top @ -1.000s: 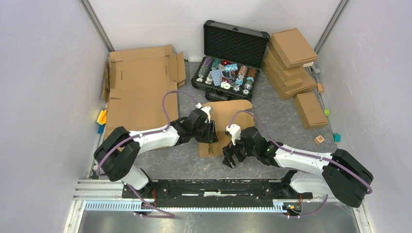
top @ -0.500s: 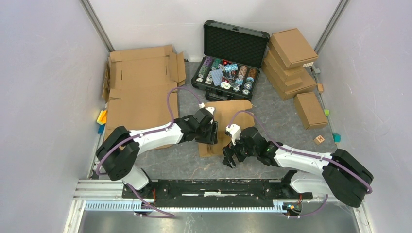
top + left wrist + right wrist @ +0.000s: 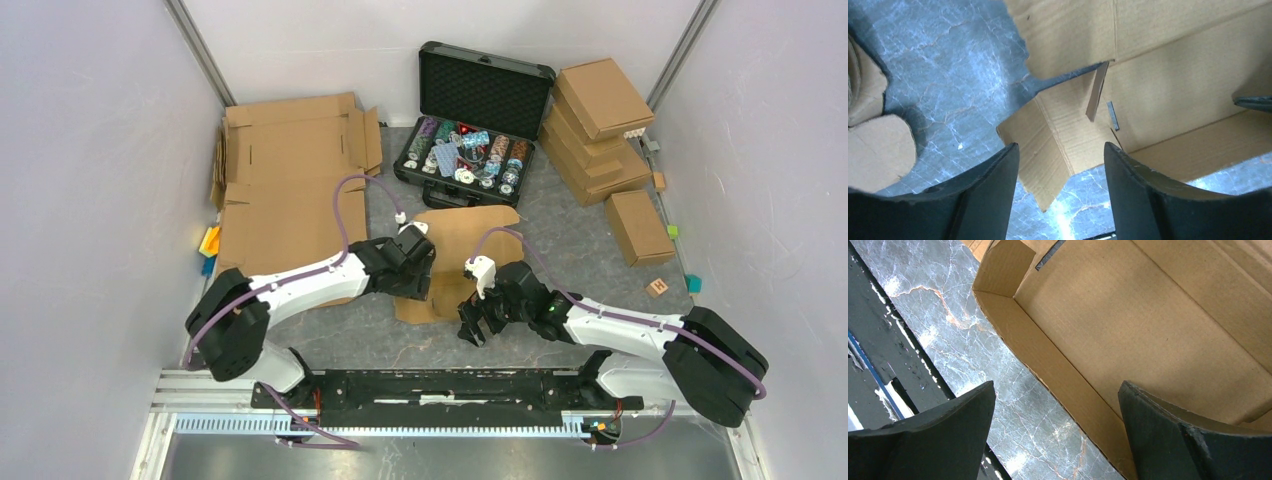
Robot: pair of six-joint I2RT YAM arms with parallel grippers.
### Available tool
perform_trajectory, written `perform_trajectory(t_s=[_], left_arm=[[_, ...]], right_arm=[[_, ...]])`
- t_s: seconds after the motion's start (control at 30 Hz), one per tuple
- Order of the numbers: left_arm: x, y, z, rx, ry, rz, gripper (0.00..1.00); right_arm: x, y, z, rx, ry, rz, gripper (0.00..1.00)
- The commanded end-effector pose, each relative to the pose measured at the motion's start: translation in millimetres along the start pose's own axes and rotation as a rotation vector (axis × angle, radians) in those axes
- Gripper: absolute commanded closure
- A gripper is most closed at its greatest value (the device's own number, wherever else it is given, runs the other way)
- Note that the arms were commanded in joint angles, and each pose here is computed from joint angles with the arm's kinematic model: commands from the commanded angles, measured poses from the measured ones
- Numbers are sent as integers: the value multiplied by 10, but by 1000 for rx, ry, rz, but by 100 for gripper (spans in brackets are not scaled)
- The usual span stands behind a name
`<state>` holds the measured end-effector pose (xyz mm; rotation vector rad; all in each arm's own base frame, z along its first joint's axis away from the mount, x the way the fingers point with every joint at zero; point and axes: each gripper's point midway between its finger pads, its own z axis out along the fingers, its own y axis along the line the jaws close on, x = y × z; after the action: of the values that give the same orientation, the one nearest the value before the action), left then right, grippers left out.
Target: Fold the paper box
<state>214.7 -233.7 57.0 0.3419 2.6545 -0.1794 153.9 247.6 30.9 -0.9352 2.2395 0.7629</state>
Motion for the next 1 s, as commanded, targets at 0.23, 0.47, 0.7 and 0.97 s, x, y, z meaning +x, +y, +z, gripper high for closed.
perform_trajectory(t_s=[0.23, 0.47, 0.7, 0.97], left_arm=[[-63, 84, -346, 121, -189, -155, 23], [11, -85, -258, 255, -176, -201, 16], [-69, -256, -202, 291, -155, -164, 15], [-55, -197, -152, 223, -125, -132, 25]], right_arm=[[-222, 13, -86, 19, -51, -26, 2], [-369, 36, -182, 28, -88, -27, 2], [-654, -11, -365, 96, -139, -44, 2], [-928, -648, -865, 496, -175, -8, 6]])
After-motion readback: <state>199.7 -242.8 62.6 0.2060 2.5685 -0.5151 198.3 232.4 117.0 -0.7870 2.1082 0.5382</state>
